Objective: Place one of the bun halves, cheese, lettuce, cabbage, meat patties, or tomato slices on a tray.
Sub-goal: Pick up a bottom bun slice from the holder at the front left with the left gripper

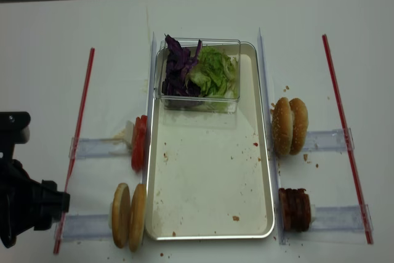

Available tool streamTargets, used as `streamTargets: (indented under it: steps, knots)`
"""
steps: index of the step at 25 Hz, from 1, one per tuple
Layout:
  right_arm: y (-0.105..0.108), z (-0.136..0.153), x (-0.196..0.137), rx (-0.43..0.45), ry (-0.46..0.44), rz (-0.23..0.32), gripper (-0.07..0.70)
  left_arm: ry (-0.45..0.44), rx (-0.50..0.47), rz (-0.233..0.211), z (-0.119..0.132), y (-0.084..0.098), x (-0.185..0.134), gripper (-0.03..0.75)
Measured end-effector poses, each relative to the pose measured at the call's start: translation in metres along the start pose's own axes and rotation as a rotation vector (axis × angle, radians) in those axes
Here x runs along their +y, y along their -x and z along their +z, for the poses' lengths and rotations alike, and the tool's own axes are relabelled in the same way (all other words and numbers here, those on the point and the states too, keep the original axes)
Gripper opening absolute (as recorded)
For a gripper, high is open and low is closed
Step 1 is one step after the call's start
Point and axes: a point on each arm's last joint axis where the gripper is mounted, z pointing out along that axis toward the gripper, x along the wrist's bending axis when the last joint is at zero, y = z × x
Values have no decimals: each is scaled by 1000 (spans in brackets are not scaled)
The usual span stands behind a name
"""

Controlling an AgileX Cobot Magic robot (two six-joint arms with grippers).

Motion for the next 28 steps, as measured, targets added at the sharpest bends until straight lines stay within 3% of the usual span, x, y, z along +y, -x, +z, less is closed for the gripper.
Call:
streamTargets:
  steps: [5, 14, 16, 24, 28]
  knots:
    - [0, 0, 0, 0, 0, 0, 482, 0, -91, 4, -2, 11, 10, 491]
    - [0, 0, 0, 0, 0, 4, 482, 47, -255, 163, -16, 71, 5, 491]
    - [0, 0, 0, 0, 0, 4, 482, 60, -279, 173, -18, 84, 1, 491]
    - [0, 0, 0, 0, 2, 4, 482, 52, -291, 240, -18, 122, -18, 491]
    - [0, 0, 0, 0, 2, 2, 482, 44, -276, 232, -11, 138, -19, 491]
